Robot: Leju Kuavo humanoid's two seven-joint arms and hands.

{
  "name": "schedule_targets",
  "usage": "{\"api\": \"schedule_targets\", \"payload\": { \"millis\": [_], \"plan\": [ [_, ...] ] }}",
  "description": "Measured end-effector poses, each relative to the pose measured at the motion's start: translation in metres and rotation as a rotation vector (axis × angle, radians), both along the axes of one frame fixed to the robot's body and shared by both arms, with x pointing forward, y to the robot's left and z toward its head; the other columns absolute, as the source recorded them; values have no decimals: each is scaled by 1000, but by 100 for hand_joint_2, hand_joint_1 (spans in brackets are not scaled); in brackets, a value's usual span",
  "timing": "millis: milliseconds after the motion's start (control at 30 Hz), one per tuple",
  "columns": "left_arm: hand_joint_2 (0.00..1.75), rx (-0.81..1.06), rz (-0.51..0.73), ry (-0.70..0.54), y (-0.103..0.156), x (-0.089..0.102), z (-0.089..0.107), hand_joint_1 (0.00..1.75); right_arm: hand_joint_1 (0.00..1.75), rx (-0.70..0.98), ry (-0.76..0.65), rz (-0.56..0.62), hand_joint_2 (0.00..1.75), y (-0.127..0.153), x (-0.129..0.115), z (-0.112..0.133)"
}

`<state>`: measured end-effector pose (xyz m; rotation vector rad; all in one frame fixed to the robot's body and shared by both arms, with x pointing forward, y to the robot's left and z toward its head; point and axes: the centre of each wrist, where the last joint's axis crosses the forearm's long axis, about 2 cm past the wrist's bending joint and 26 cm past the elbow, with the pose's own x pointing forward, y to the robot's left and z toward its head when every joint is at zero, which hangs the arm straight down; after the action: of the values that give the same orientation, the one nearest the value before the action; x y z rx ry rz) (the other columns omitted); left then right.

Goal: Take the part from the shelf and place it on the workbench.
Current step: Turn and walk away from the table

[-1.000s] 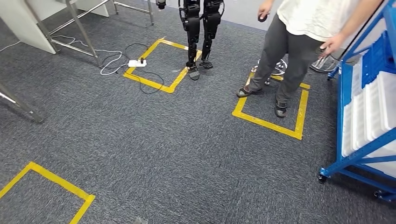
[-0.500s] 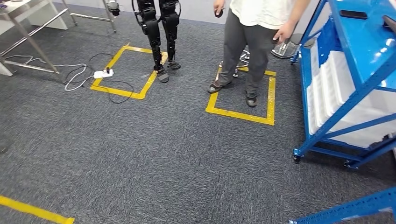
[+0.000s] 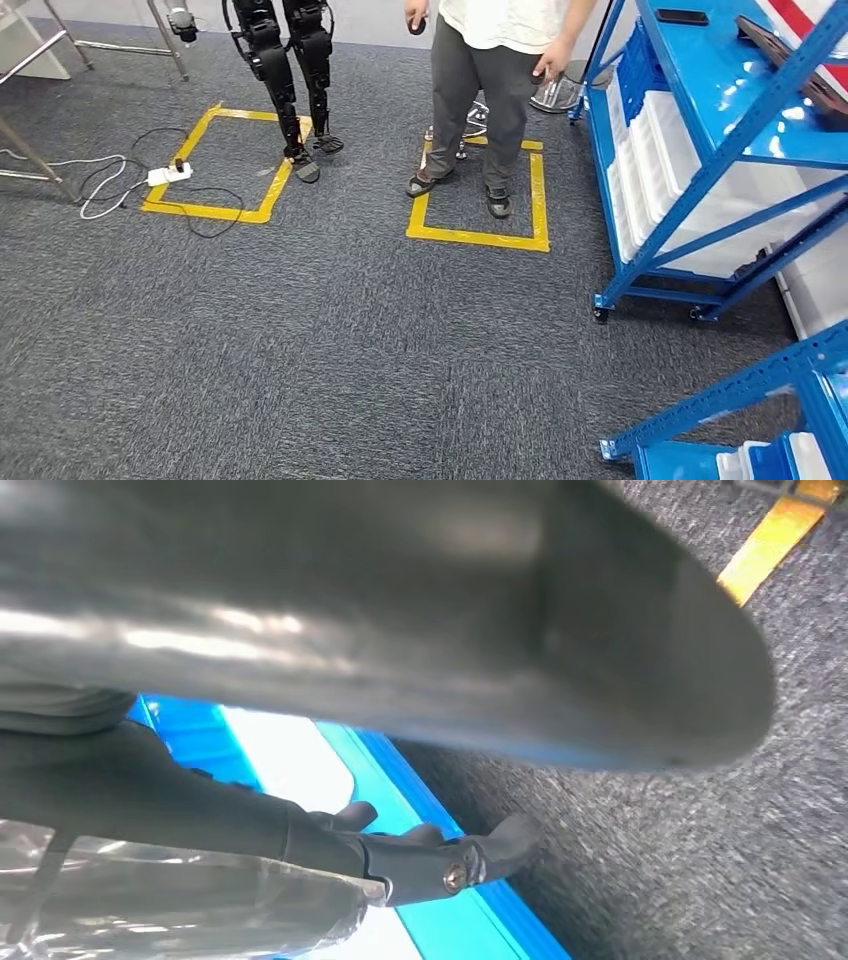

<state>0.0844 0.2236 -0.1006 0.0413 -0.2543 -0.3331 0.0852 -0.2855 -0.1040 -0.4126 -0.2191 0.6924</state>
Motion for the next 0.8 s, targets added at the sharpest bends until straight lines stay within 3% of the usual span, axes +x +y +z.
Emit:
{"api": "schedule_targets", "payload": {
  "millis": [800],
  "plan": [
    [0,15,48,6,2,-8,-2,0,0,8,-5,32,0,5,13,3]
  ]
}}
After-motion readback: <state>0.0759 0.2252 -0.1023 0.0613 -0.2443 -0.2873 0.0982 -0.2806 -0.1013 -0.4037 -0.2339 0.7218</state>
